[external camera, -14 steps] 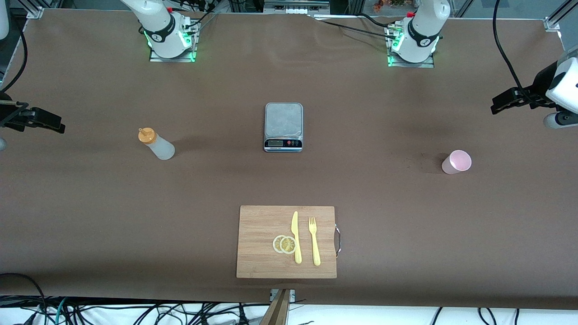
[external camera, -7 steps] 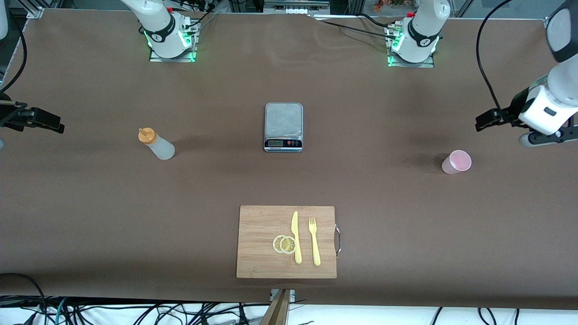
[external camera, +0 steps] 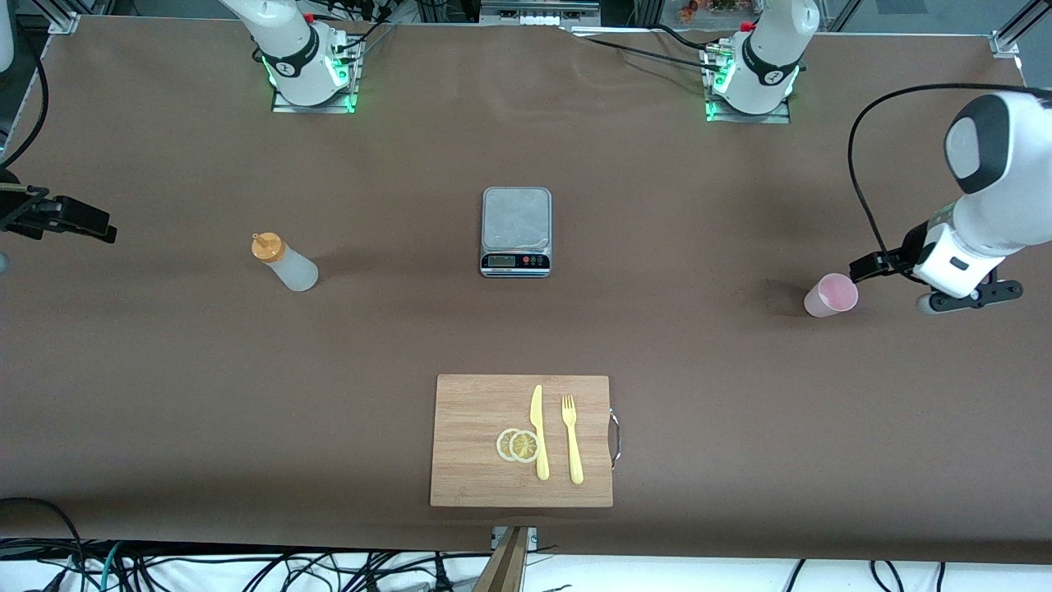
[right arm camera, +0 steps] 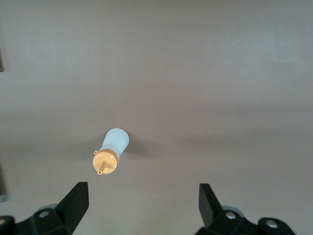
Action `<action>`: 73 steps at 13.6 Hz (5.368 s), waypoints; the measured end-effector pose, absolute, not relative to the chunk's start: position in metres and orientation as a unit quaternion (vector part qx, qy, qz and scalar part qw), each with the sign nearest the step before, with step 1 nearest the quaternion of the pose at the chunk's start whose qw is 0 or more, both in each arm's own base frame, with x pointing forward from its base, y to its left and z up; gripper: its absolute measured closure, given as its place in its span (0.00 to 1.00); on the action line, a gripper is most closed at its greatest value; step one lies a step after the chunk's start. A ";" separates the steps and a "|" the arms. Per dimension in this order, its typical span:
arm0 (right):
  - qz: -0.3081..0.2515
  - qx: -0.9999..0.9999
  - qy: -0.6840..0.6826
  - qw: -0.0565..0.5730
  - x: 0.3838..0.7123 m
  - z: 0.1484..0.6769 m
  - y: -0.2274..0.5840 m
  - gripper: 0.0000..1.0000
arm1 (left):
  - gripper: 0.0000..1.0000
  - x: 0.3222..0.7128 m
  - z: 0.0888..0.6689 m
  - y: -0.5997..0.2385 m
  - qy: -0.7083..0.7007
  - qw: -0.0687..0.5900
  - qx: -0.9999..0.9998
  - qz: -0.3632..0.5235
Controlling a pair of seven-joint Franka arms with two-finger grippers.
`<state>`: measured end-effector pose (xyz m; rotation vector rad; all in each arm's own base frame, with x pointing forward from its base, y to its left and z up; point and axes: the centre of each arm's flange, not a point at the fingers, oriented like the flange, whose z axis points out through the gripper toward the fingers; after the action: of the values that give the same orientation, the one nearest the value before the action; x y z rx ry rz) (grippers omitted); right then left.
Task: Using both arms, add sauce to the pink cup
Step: 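Lower the left gripper onto the pink cup and grasp it, then carry the pink cup with the left gripper onto the scale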
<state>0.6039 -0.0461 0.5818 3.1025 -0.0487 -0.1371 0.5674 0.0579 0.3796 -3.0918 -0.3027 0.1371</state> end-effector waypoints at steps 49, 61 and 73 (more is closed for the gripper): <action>-0.069 0.997 -0.016 0.017 0.611 0.559 -0.047 0.00 | 0.96 0.462 0.338 -0.421 -0.248 -0.027 -0.963 0.098; -0.122 0.979 0.161 -0.021 0.611 0.512 -0.110 0.00 | 0.96 0.424 0.275 -0.551 -0.306 0.004 -0.950 0.063; -0.055 0.859 0.441 -0.253 0.619 0.385 -0.152 0.00 | 0.77 0.429 0.273 -0.564 -0.314 -0.005 -0.947 0.063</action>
<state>0.6186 -0.1517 0.3852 3.2464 1.6641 -0.2095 0.4293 -0.5638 0.2728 -2.9864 -0.9900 0.1979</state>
